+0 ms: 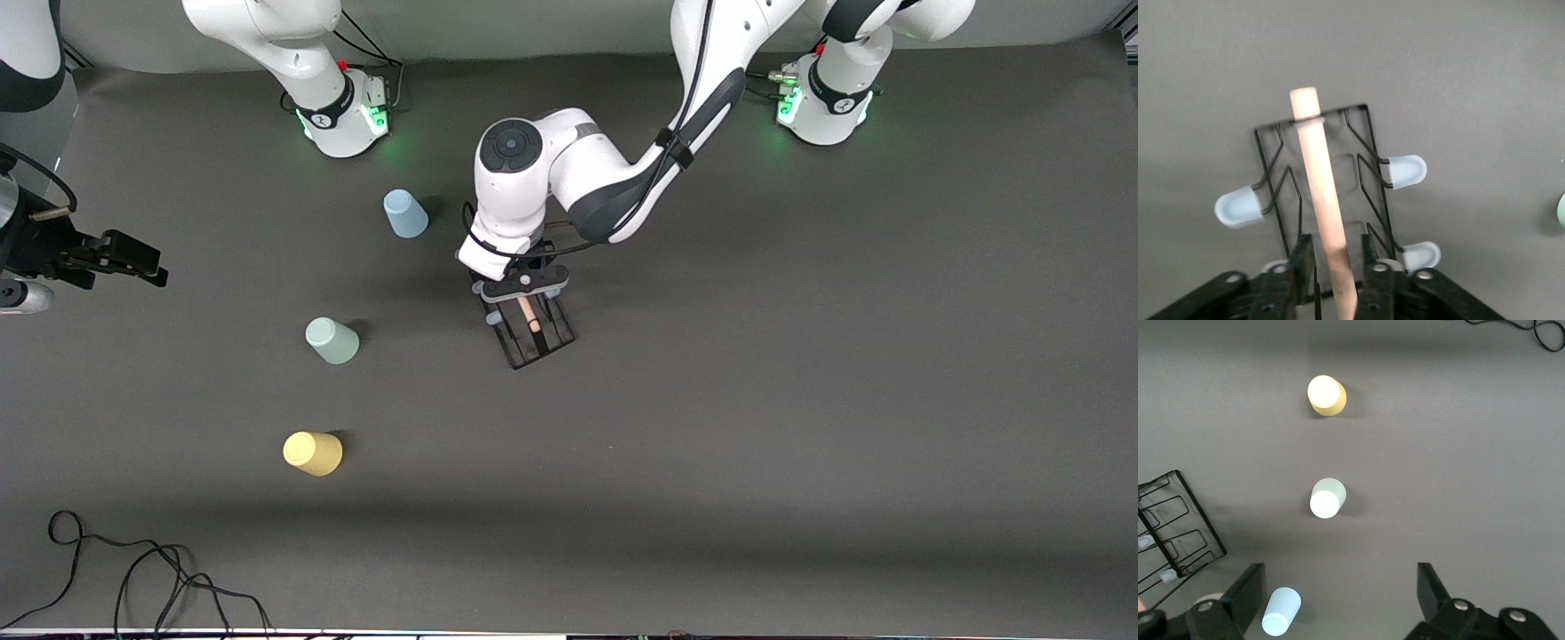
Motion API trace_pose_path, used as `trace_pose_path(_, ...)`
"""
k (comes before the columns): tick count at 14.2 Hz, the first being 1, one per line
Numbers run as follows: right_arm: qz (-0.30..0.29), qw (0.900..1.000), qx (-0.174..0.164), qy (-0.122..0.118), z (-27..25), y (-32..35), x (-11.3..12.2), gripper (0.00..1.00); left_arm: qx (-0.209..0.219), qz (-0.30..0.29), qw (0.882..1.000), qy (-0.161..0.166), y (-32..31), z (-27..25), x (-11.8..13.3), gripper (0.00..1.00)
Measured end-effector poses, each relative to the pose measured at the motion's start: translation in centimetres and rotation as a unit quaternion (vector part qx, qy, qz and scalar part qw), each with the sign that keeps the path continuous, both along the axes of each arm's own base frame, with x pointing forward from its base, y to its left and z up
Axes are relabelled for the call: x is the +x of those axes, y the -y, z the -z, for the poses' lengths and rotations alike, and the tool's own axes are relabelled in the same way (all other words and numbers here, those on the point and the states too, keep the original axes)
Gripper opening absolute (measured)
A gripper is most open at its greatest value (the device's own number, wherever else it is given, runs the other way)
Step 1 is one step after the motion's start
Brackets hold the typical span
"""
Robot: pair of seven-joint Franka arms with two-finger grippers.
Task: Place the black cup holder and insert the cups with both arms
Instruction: 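Hold the holder with the left gripper while the right gripper grasps the green cup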
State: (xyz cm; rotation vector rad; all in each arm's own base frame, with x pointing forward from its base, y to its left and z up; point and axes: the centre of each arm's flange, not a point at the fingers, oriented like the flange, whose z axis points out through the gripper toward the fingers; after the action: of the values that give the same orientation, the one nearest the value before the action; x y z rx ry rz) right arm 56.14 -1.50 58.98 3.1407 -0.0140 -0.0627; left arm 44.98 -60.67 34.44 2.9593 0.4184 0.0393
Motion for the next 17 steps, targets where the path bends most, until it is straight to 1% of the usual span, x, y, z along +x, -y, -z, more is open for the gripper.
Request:
trace_pose_path(1, -0.002, 1.0, 0.0, -0.008, 0.8, -0.2, -0.2, 1.0, 0.0, -0.002, 1.0, 0.005, -0.2, -0.7, 0.5, 0.52)
trace_pose_path(2, -0.007, 1.0, 0.0, -0.014, 1.6, -0.7, -0.6, 1.0, 0.004, -0.007, 1.0, 0.007, -0.7, -1.6, 1.2, 0.64)
trace_pose_path(4, -0.021, 1.0, 0.001, -0.015, 2.9, -2.4, -1.9, 1.0, 0.027, -0.012, 1.0, -0.001, -3.0, -3.7, 3.0, 0.84)
trace_pose_path(5, -0.025, 1.0, 0.001, -0.014, 3.3, -2.9, -2.8, 1.0, 0.042, -0.005, 0.999, -0.008, -4.8, -5.1, 4.2, 0.96)
trace_pose_path(6, -0.027, 1.0, 0.001, -0.014, 3.6, -3.1, -3.6, 1.0, 0.052, 0.007, 0.998, -0.019, -7.0, -6.7, 5.4, 1.0)
trace_pose_path(8, -0.027, 1.0, 0.001, -0.009, 4.7, -3.1, -4.4, 1.0, 0.052, 0.029, 0.997, -0.042, -10.3, -9.1, 7.0, 1.0)
trace_pose_path(9, -0.027, 1.0, 0.001, -0.004, 6.2, -3.1, -4.4, 1.0, 0.051, 0.037, 0.997, -0.047, -10.5, -9.2, 7.0, 1.0)
trace_pose_path(11, -0.031, 0.999, 0.001, 0.012, 11.5, -3.5, -4.5, 1.0, 0.055, 0.053, 0.996, -0.056, -8.4, -6.8, 5.3, 1.0)
trace_pose_path(12, -0.034, 0.999, 0.001, 0.019, 14.7, -3.8, -4.8, 1.0, 0.05, 0.059, 0.996, -0.051, -6.8, -4.9, 4.5, 1.0)
trace_pose_path(13, -0.036, 0.999, 0.001, 0.021, 17.8, -4.0, -5.2, 1.0, 0.049, 0.065, 0.996, -0.045, -5.6, -2.8, 4.0, 1.0)
trace_pose_path(15, -0.038, 0.999, 0.001, 0.02, 23.1, -4.2, -5.5, 1.0, 0.06, 0.076, 0.995, -0.037, -5.0, 0.8, 4.0, 1.0)
trace_pose_path(17, -0.038, 0.999, 0.0, 0.019, 26.1, -4.2, -5.1, 1.0, 0.068, 0.094, 0.993, -0.035, -5.4, 1.6, 4.5, 1.0)
